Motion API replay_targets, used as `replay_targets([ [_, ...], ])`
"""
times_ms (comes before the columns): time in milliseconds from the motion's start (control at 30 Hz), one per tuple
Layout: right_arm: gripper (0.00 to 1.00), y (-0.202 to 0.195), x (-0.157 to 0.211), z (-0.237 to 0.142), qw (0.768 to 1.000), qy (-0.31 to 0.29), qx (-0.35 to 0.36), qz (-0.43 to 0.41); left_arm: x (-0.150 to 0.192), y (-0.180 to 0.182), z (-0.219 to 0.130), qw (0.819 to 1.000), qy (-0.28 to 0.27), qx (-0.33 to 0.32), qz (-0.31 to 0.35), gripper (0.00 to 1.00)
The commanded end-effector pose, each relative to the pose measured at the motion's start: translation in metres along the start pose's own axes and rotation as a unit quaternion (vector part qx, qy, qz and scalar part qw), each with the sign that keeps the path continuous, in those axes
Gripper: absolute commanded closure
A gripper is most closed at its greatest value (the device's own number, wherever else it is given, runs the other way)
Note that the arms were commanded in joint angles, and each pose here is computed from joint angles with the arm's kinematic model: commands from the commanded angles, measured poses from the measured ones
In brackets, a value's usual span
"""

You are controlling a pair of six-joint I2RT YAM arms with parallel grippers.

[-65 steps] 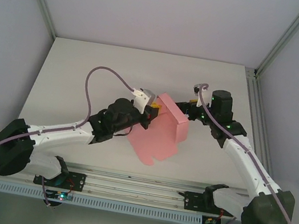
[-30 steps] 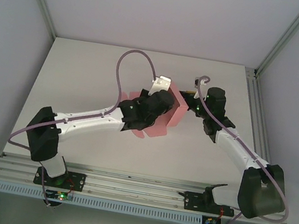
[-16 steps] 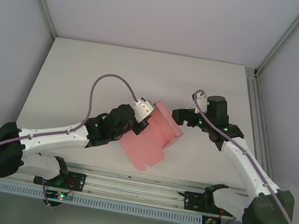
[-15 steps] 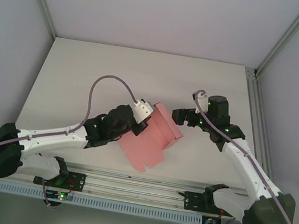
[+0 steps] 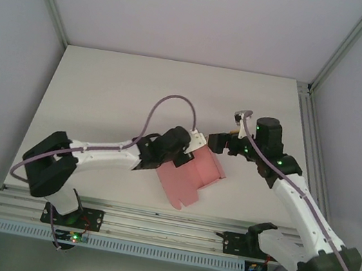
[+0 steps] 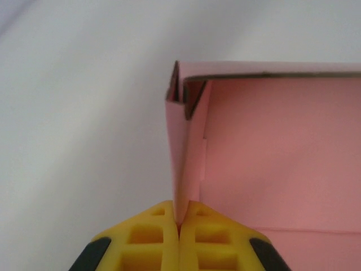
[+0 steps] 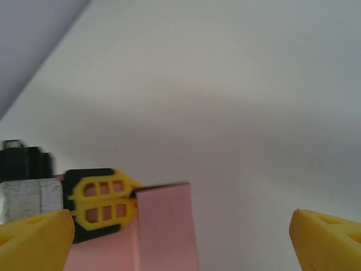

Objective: Assemble paper box

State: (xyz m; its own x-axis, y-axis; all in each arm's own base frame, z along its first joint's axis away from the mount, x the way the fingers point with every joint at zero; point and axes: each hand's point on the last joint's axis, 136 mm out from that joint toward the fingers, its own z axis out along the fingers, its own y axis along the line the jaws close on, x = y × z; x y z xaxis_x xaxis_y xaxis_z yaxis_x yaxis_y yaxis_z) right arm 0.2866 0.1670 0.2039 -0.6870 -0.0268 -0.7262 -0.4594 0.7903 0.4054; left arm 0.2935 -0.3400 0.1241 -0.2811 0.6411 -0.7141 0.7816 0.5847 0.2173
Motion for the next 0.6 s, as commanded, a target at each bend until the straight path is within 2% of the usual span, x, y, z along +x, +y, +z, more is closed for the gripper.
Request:
replay_targets([
  [0,0.02,-0.025,0.034,0.010,0.997,0.050,0.044,0.043,0.044,-0.005,0.007,0.989,0.139,0.033,0.048,1.00],
  [100,0.02,-0.043,0.039,0.007,0.994,0.052,0.082,0.053,0.061,-0.003,0.017,0.975,0.204,0.031,0.079,1.00],
  [167,0.02,-0.060,0.040,0.000,0.989,0.047,0.124,0.062,0.064,0.000,0.023,0.970,0.224,0.023,0.091,1.00],
  [200,0.02,-0.067,0.040,-0.004,0.987,0.043,0.138,0.066,0.063,0.000,0.026,0.969,0.226,0.024,0.093,0.97],
  [300,0.02,-0.083,0.041,-0.014,0.981,0.029,0.171,0.083,0.053,-0.006,0.028,0.972,0.214,0.046,0.090,0.72],
  [567,0.02,-0.101,0.043,-0.028,0.976,0.014,0.194,0.095,-0.002,-0.012,0.007,0.985,0.132,0.078,0.075,0.47],
])
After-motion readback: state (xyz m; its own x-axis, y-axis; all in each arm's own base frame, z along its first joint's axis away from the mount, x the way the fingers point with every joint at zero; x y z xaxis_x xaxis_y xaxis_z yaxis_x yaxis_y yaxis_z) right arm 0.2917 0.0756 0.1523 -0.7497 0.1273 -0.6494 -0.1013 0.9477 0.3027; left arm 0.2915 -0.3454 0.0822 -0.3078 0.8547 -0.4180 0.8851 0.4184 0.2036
